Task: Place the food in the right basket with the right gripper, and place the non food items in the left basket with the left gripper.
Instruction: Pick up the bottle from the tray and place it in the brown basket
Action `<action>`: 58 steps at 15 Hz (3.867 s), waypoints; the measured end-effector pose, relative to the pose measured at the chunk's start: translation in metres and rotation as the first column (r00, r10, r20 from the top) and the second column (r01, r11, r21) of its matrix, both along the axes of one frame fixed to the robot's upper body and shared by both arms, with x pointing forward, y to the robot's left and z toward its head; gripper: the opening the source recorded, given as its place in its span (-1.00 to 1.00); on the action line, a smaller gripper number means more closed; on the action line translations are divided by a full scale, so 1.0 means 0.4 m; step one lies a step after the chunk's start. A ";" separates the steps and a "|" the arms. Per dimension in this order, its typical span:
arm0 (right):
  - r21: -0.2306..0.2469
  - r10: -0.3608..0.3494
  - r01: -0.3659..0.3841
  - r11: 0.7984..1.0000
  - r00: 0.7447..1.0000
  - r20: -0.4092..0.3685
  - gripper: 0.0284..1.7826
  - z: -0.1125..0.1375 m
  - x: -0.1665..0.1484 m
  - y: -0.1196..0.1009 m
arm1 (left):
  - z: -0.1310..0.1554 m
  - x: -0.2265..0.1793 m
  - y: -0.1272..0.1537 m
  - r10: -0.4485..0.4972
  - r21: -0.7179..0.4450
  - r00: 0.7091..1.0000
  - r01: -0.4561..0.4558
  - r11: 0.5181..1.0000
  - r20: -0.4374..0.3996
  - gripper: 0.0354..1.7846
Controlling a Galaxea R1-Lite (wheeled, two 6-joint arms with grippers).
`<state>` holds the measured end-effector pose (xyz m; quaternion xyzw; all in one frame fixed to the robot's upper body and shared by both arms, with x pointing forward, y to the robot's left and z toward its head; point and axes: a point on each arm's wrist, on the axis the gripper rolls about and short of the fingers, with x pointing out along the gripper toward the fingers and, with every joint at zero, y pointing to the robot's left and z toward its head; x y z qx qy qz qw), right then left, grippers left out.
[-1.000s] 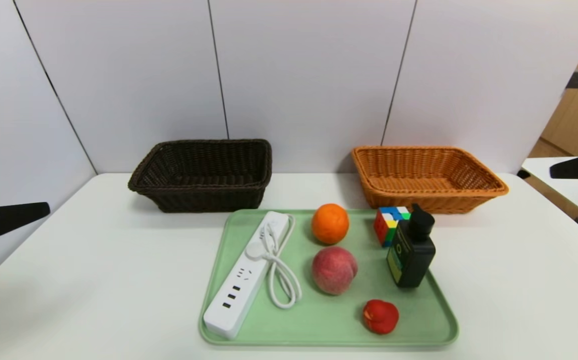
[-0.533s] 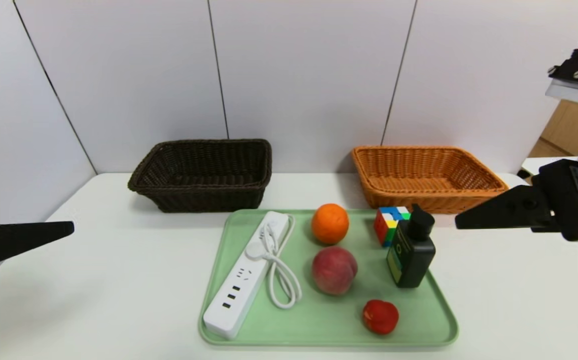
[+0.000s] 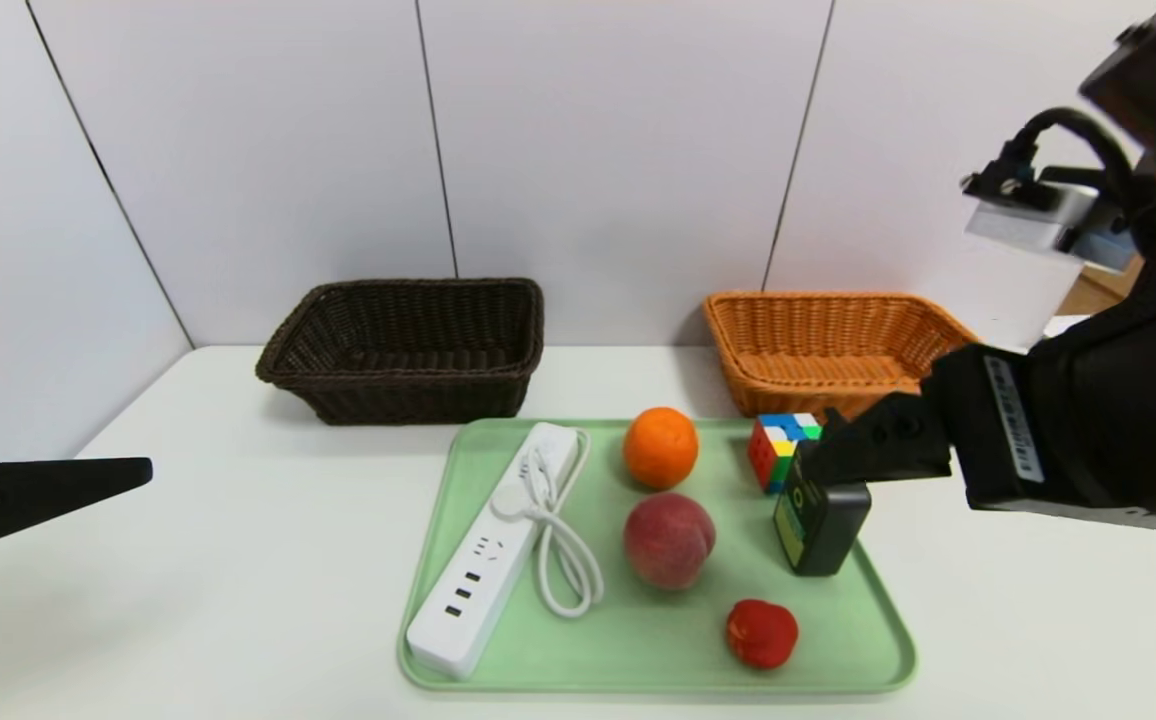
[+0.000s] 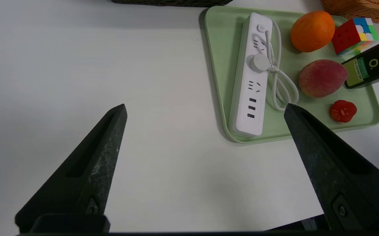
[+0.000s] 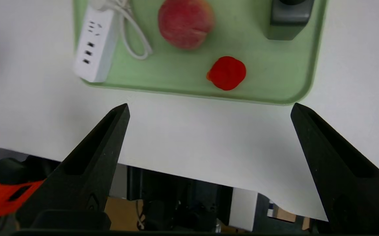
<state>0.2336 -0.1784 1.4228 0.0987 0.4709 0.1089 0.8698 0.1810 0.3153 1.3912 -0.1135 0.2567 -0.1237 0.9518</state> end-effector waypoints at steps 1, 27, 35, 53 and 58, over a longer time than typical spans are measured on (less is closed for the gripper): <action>-0.045 -0.015 0.014 0.999 1.000 -0.007 0.90 -0.022 0.005 0.003 | -0.002 -0.002 0.000 0.000 0.000 1.000 0.000 1.000 -0.002 0.89; -0.176 -0.151 0.170 0.970 0.982 0.118 0.91 -0.327 0.210 0.030 | -0.051 -0.048 0.008 -0.004 0.005 1.000 0.004 1.000 -0.030 0.89; -0.203 -0.180 0.203 0.958 0.975 0.130 0.92 -0.354 0.233 0.033 | -0.058 -0.049 0.008 -0.003 0.006 0.999 0.003 1.000 -0.038 0.89; -0.210 -0.178 0.203 0.956 0.975 0.133 -0.29 -0.383 0.220 0.023 | -0.078 -0.065 0.011 -0.002 0.009 0.999 0.002 1.000 -0.048 0.89; -0.145 -0.157 0.184 0.972 0.972 0.176 -0.29 -0.323 0.166 -0.005 | -0.082 -0.068 0.011 0.000 0.008 0.999 0.001 1.000 -0.050 0.89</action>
